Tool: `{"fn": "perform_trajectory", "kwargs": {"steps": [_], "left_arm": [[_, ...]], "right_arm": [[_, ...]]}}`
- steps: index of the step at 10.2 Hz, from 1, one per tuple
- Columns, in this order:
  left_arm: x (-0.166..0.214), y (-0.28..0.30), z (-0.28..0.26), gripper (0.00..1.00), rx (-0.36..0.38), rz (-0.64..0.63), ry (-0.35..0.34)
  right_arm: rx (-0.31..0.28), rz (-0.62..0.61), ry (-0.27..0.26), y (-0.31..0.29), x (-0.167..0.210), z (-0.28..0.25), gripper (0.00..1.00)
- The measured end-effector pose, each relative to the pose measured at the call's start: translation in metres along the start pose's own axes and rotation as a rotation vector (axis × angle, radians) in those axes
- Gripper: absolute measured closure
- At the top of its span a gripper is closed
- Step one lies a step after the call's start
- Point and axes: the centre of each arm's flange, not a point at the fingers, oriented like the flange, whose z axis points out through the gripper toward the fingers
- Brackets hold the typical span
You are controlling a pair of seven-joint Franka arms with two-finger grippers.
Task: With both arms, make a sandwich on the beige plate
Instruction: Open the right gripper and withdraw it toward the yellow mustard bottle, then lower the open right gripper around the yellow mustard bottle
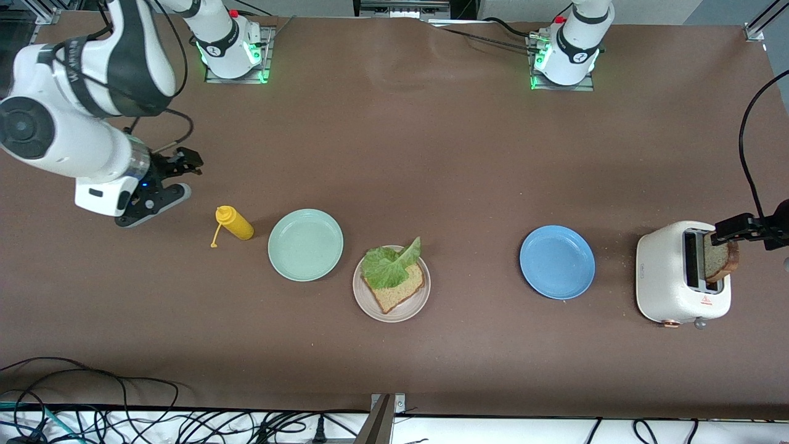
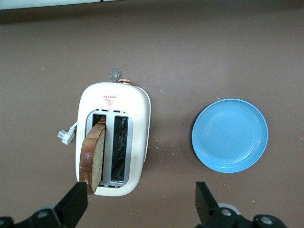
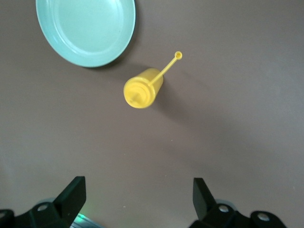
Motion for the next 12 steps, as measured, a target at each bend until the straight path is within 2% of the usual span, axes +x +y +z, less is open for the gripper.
{"fn": "perform_trajectory", "kwargs": {"steps": [3, 5, 7, 9, 12], "left_arm": [[0.000, 0.000, 0.000, 0.00, 0.000, 0.000, -0.001], [0.000, 0.000, 0.001, 0.00, 0.000, 0.001, -0.001], [0.000, 0.000, 0.001, 0.00, -0.001, 0.001, -0.002], [0.000, 0.000, 0.001, 0.00, -0.001, 0.001, -0.002], [0.000, 0.001, 0.001, 0.00, -0.001, 0.002, -0.002]], "right_arm": [[0.149, -0.170, 0.103, 0.064, -0.037, 0.048, 0.00], [0.244, -0.308, 0.208, 0.097, -0.049, 0.082, 0.00], [0.322, -0.434, 0.351, 0.131, -0.058, 0.126, 0.00], [0.382, -0.549, 0.527, 0.154, -0.064, 0.172, 0.00], [0.501, -0.634, 0.774, 0.155, -0.061, 0.220, 0.00]]}}
